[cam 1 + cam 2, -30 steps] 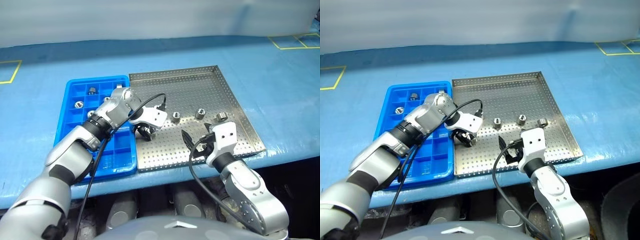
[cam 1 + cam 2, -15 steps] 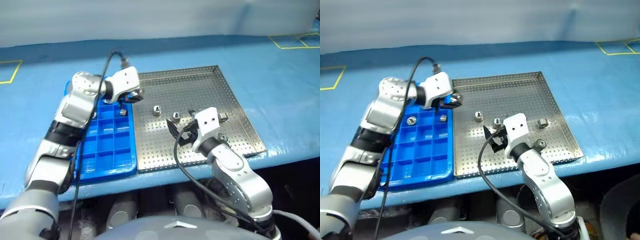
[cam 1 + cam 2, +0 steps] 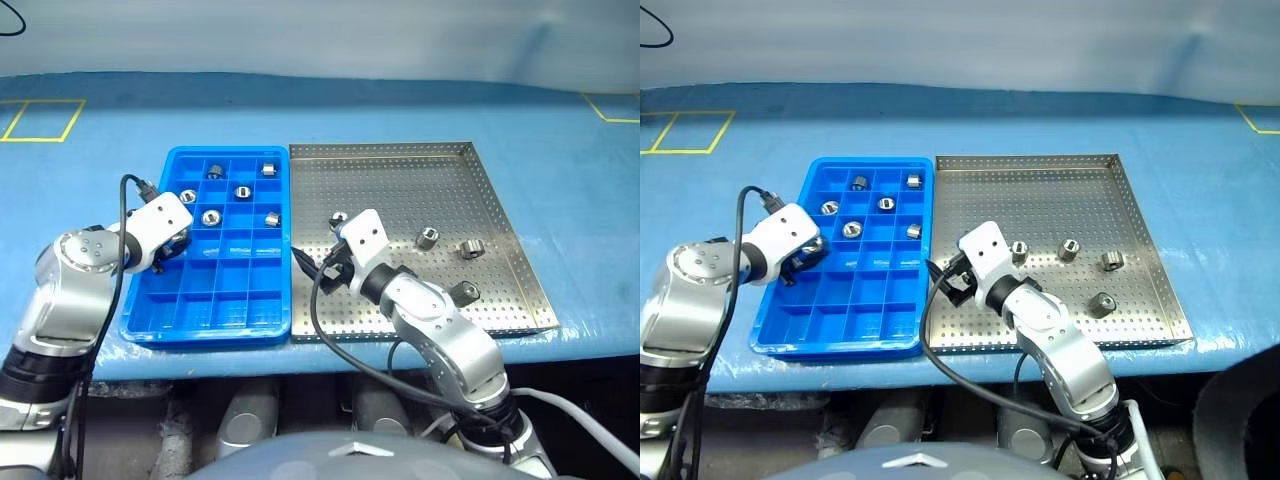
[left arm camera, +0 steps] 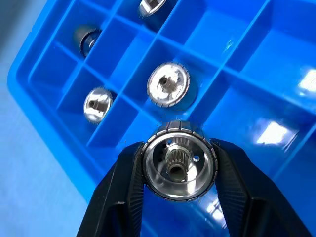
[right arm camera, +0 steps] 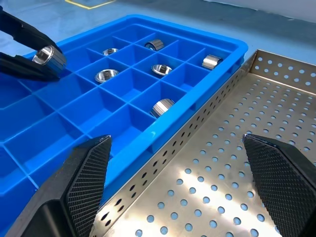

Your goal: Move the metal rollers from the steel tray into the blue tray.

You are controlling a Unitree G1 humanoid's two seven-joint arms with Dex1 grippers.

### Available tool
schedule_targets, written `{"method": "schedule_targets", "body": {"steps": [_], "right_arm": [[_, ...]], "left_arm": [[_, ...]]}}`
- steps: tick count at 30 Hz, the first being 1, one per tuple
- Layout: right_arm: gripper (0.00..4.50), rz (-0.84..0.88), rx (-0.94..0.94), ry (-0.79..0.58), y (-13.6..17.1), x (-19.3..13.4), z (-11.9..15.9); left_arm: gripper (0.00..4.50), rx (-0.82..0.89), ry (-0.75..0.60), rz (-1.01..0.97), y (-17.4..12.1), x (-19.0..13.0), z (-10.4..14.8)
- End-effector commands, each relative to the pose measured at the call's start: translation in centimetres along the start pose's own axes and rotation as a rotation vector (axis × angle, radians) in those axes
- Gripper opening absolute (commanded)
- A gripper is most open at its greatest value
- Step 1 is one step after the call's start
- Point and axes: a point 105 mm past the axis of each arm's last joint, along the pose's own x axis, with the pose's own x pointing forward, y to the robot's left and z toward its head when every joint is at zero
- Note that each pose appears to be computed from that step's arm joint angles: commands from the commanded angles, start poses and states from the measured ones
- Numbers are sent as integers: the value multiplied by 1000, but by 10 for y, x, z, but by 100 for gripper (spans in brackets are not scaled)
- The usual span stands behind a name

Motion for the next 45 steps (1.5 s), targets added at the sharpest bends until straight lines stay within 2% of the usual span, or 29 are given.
{"method": "schedule_targets", "body": {"steps": [1, 6, 15, 16, 20, 24, 27, 31, 34, 38, 41, 45], "right_arm": [[450, 7, -8, -38, 2, -2, 7], [450, -1, -7, -39, 0, -2, 7], [450, -53, 3, -36, -6, -9, 4], [450, -65, 7, -39, -8, -10, 4], [450, -97, 17, -49, -12, -15, 6], [450, -131, 16, -56, -16, -22, 8], [450, -174, 1, -52, -24, -32, 8], [450, -219, -1, -46, -32, -40, 7], [450, -253, 8, -42, -36, -46, 6], [450, -279, 16, -40, -37, -49, 4], [450, -295, 22, -40, -36, -51, 4], [450, -315, 36, -48, -36, -53, 3]], "left_arm": [[177, 17, 10, 95, 13, -9, 0], [177, 64, 75, 74, 8, -2, -10], [177, 99, 102, -17, -3, 12, -12], [253, 96, 83, -18, -1, 12, -7], [377, 34, -80, -7, 9, 9, 33], [377, -37, -362, -91, 10, 0, 96], [377, 12, -471, -211, 1, 1, 131], [377, 57, -560, -338, -12, 6, 160], [377, 84, -592, -455, -30, 20, 180], [377, 95, -559, -600, -55, 41, 192], [377, 118, -507, -644, -65, 55, 193], [377, 190, -422, -609, -70, 81, 188]]}}
